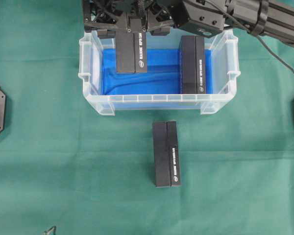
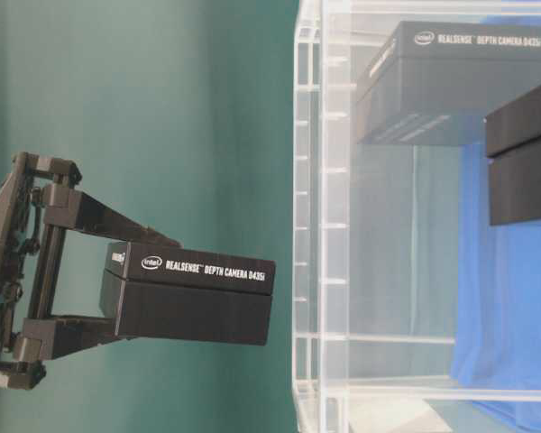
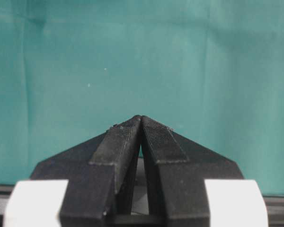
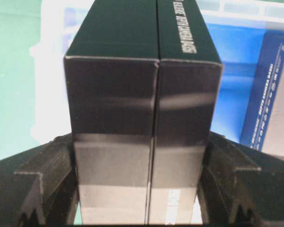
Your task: Take the box out of the case with the right arm.
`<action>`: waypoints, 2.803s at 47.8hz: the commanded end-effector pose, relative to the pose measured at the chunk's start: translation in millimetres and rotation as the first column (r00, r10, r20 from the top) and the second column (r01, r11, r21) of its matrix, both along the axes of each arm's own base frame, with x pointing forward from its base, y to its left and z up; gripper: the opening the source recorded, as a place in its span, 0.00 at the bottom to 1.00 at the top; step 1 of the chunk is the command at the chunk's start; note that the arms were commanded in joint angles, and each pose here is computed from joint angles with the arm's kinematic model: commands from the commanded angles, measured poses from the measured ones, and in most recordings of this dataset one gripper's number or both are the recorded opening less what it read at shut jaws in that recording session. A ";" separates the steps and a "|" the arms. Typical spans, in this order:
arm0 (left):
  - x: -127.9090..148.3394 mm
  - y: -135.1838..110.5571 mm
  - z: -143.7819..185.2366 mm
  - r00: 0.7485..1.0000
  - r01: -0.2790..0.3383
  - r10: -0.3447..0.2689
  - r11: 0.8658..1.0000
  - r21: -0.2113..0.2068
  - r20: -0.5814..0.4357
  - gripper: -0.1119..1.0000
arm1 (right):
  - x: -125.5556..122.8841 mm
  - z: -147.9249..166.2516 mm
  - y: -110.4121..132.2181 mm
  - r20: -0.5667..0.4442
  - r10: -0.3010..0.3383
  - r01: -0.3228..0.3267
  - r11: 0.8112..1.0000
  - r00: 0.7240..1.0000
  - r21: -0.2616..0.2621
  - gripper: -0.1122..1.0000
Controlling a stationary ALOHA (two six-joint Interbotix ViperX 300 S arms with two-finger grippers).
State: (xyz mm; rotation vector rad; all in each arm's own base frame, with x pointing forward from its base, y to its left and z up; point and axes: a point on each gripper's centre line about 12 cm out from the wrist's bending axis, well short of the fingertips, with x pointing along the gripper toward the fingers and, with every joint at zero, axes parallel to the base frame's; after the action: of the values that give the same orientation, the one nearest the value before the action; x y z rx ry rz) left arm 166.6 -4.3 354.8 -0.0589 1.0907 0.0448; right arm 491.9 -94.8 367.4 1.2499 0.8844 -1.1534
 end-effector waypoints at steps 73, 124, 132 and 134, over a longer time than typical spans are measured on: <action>1.7 -0.2 7.7 1.000 0.002 -0.003 1.000 0.001 0.022 0.12 | -7.4 37.5 62.3 0.107 -0.024 0.024 1.000 0.994 0.000 0.70; -0.5 -0.1 8.8 1.000 0.002 -0.002 1.000 0.001 0.029 0.12 | -10.5 25.6 179.5 0.095 -0.042 0.036 0.997 0.995 0.064 0.70; -0.5 -0.6 8.8 1.000 0.006 -0.006 1.000 0.001 0.029 0.12 | -5.6 16.0 178.6 0.074 -0.045 0.041 0.997 0.996 0.061 0.70; -0.7 0.0 9.1 0.999 0.003 -0.003 1.000 0.001 0.032 0.12 | -3.2 12.3 178.7 0.069 -0.045 0.041 0.997 0.997 0.063 0.70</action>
State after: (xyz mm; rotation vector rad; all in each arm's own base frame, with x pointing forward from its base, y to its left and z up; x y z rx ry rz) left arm 164.3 -3.9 356.2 -0.0602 1.0830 0.0457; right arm 492.3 87.1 362.9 1.3272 0.8775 -1.1514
